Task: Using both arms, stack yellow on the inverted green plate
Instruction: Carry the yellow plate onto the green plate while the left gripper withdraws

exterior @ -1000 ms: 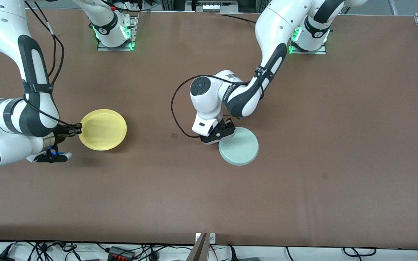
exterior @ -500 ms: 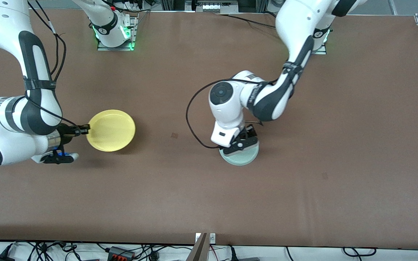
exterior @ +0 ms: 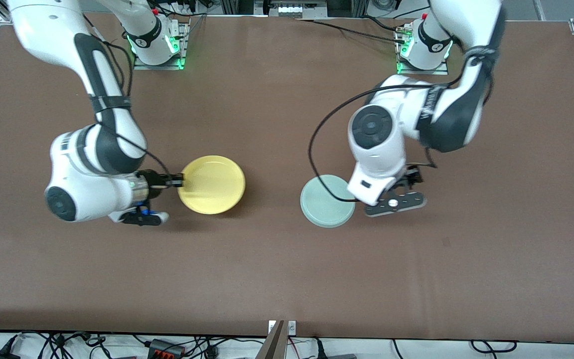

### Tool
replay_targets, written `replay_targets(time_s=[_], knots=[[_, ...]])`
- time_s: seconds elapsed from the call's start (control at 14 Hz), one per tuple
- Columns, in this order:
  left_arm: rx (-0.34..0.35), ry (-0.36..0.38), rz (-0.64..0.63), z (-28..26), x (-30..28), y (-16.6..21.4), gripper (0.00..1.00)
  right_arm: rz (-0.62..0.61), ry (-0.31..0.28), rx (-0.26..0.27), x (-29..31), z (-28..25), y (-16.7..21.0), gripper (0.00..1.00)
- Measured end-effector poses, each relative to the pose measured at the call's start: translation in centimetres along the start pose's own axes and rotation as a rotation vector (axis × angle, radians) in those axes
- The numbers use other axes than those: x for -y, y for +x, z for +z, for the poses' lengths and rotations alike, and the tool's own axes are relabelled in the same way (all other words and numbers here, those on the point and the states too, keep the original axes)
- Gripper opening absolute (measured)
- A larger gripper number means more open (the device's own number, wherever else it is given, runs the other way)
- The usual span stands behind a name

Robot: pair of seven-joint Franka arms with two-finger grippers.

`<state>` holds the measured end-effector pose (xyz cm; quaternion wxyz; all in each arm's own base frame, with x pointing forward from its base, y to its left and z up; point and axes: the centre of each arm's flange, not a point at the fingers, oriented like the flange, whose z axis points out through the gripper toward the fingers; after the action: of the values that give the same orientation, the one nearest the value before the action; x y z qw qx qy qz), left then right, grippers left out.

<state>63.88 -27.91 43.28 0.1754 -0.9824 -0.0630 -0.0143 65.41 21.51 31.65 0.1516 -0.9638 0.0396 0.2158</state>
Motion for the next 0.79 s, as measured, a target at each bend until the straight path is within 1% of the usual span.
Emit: replay_targets(time_s=[0.14,0.21,0.36,0.57,0.79], knots=[[0.009,-0.014,0.045,-1.2,4.5,1.3,1.00,0.051,0.045,-0.033,5.0,3.2,-0.2,0.03],[0.019,-0.044,0.058,-1.7,6.3,1.8,1.00,0.076,0.056,-0.051,7.3,5.0,-0.4,0.03],[0.040,-0.120,0.060,-2.6,10.4,2.8,1.00,0.126,0.078,-0.072,11.0,8.6,-0.9,0.03],[0.043,-0.221,0.087,-3.8,19.1,4.1,1.00,0.183,0.108,-0.075,15.2,13.8,-1.9,0.03],[0.045,-0.328,0.162,-3.9,25.6,3.6,1.00,0.226,0.125,-0.104,18.0,16.4,-2.9,0.03]])
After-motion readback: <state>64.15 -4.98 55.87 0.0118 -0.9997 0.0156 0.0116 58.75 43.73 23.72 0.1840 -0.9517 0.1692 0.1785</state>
